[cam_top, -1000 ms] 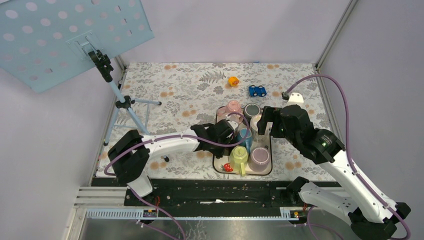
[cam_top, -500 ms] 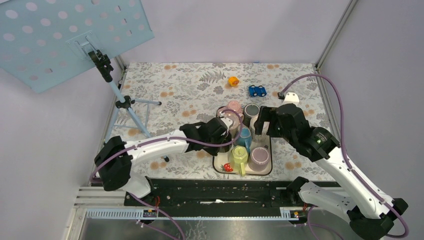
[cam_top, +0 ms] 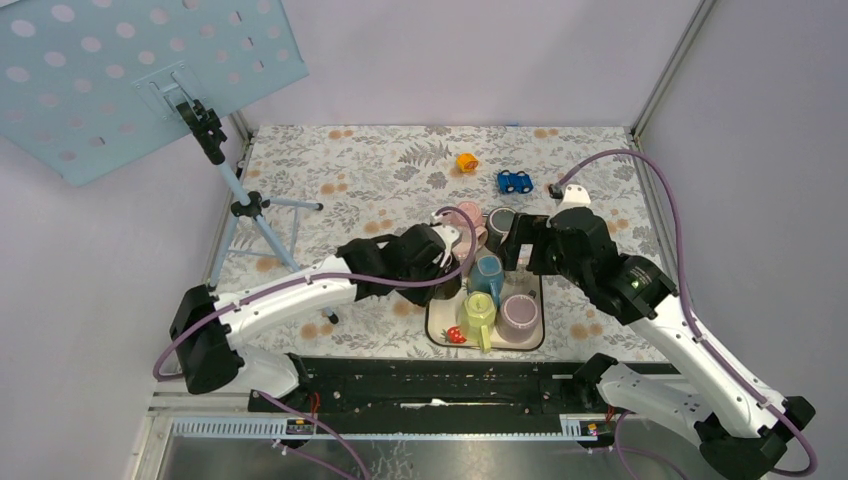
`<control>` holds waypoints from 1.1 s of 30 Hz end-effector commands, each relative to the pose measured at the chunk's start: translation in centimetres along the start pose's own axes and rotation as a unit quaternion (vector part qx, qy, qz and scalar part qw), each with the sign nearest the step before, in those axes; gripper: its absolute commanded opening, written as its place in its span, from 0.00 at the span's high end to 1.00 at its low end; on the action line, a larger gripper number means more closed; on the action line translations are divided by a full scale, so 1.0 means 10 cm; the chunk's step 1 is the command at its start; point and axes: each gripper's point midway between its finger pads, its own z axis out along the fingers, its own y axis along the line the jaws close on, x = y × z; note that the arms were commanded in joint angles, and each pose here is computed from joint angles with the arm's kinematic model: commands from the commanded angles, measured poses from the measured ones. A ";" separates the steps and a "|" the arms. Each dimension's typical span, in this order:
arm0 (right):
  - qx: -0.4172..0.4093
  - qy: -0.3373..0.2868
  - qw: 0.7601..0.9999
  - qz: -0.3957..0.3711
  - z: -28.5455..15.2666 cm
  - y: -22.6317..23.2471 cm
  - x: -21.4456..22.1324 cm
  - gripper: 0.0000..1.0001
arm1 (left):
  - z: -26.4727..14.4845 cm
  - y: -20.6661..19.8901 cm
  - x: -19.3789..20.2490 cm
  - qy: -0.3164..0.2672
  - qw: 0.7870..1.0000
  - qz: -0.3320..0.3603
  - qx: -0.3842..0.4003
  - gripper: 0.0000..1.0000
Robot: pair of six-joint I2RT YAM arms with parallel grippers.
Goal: Turn the mug right side up
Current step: Turn over the cup on the tray.
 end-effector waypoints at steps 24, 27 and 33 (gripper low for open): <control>-0.364 -0.033 0.923 0.118 -0.01 1.02 -0.50 0.00 | -1.03 0.03 -1.95 -0.206 0.967 -0.066 0.131 1.00; -0.389 -0.038 0.911 0.131 -0.03 1.09 -0.55 0.00 | -1.13 -0.03 -2.13 -0.230 0.959 -0.073 0.149 1.00; -0.429 -0.054 0.886 0.166 -0.06 1.17 -0.67 0.00 | -1.40 -0.17 -2.46 -0.285 0.933 -0.091 0.201 1.00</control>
